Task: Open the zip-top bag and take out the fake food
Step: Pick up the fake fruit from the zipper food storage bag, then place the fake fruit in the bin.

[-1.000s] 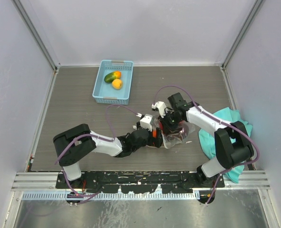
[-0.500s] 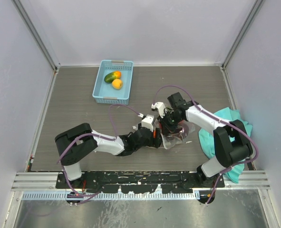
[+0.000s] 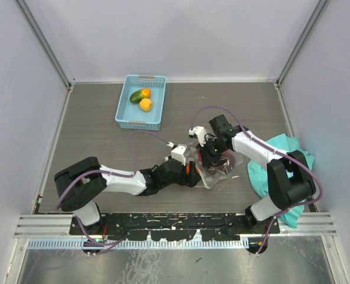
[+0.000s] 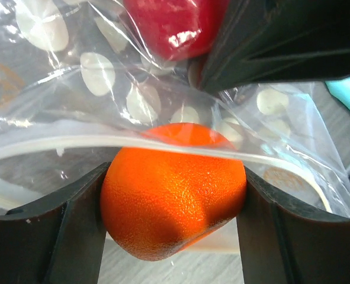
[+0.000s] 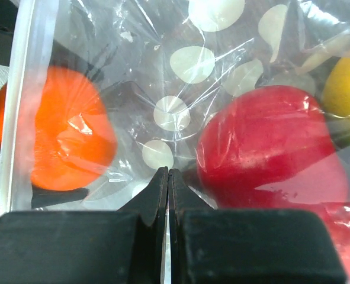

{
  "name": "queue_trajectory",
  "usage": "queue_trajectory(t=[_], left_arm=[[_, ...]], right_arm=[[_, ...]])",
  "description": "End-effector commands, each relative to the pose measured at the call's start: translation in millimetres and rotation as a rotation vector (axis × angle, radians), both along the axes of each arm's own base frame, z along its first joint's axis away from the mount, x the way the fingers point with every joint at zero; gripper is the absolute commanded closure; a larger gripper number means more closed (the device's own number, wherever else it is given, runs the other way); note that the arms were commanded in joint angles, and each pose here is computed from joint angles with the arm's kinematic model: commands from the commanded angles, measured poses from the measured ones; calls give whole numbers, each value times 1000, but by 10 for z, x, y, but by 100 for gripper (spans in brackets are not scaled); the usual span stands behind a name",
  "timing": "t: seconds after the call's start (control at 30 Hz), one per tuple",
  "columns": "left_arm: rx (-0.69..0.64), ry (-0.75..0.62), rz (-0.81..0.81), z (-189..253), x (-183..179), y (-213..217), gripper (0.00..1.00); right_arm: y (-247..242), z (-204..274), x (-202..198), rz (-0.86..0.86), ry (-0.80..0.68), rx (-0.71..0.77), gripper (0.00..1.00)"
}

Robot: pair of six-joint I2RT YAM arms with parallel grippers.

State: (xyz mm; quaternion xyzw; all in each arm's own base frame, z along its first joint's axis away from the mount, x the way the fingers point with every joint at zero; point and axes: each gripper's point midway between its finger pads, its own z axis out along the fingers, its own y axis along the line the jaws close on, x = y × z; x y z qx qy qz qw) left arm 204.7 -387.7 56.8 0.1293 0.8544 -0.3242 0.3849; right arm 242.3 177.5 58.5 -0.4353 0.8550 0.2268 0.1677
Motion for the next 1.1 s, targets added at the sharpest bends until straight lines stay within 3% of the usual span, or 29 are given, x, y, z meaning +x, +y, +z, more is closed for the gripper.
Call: queue_trajectory(t=[0.0,0.33,0.63,1.07], left_arm=[[-146,28,-24,300,-105,-64,84],[-224,65,-17,466,-253,108,89],[-198,71,-26,497,-348,295,90],[-266,31,-55,932,-377,613,91]], right_arm=[[49,204,140,13,-94,19,96],[123,329,99,49,-110,76,96],[165,465,67,75,-142,120,95],[176,586,61,84,-175,150,95]])
